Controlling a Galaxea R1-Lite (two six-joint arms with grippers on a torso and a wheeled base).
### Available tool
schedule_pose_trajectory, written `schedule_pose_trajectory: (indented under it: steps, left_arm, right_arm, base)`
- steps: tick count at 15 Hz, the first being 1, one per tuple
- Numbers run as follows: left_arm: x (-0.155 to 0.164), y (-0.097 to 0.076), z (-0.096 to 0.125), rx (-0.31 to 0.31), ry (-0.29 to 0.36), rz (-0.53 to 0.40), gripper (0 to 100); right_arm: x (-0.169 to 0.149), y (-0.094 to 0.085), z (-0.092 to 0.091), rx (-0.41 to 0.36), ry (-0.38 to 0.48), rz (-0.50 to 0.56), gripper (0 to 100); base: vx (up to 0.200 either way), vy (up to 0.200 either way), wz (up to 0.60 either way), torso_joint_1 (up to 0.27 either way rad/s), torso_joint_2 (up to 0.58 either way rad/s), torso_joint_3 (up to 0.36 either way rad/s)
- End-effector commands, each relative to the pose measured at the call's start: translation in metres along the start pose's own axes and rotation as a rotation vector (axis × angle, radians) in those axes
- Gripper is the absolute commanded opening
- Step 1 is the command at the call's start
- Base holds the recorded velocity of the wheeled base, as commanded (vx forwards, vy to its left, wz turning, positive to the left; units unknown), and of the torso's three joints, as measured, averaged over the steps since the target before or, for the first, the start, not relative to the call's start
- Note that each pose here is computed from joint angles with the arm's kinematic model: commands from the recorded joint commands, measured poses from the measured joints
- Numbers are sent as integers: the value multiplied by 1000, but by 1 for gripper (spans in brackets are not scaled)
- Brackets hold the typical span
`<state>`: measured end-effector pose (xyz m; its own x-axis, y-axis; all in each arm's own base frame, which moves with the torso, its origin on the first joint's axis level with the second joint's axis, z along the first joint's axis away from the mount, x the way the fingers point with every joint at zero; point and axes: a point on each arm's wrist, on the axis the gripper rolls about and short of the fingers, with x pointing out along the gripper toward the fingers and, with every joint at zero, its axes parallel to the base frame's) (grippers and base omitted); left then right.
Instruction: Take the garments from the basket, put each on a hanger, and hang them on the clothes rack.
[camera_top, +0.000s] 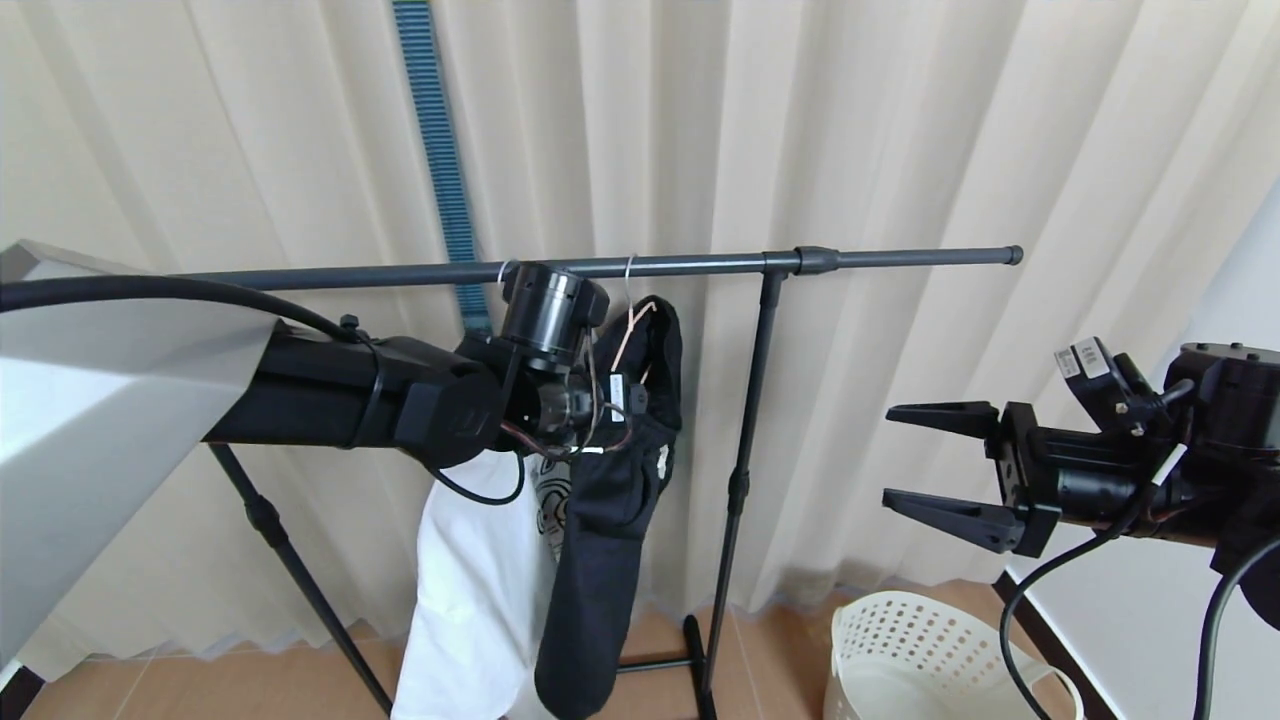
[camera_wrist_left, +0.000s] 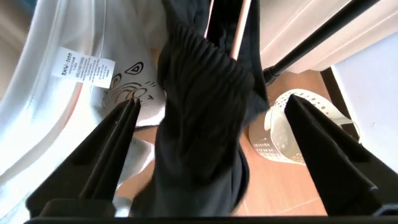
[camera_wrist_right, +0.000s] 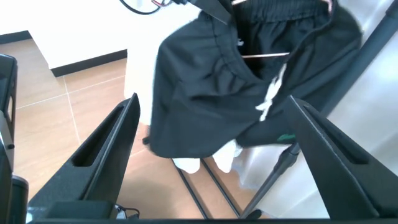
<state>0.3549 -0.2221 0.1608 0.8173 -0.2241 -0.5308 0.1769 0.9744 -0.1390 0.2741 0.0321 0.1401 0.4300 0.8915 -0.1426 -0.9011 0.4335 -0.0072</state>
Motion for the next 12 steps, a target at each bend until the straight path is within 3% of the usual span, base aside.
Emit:
schedule_pose_trajectory:
  steps: [1, 3, 4, 7, 8, 10, 12]
  left_arm:
    - [-27, 3, 11, -10, -40, -14, 100]
    - [-47, 7, 14, -13, -55, -22, 100]
    - [-67, 11, 12, -11, -60, -28, 100]
    - [-110, 22, 0, 6, -60, -45, 100]
    - [-128, 28, -6, 38, -66, -48, 100]
    - [-161, 32, -25, 87, -64, -87, 100]
    - [-185, 37, -48, 115, -47, -120, 100]
  right_arm:
    - [-1, 0, 3, -9, 4, -34, 100]
    - [2, 1, 5, -17, 23, -110, 100]
    - [8, 8, 14, -20, 20, -153, 100]
    - [14, 24, 39, 41, 10, -410, 100]
    - [12, 28, 45, 55, 39, -508, 100]
    - [-1, 58, 59, 98, 111, -583, 100]
    - [-25, 91, 73, 179, 102, -589, 100]
  base:
    - [0, 0, 0, 0, 0, 0]
    - [0, 0, 0, 0, 0, 0]
    - [0, 0, 0, 0, 0, 0]
    - [0, 0, 0, 0, 0, 0]
    - [0, 0, 0, 0, 0, 0]
    - [0, 0, 0, 0, 0, 0]
    - [0, 0, 0, 0, 0, 0]
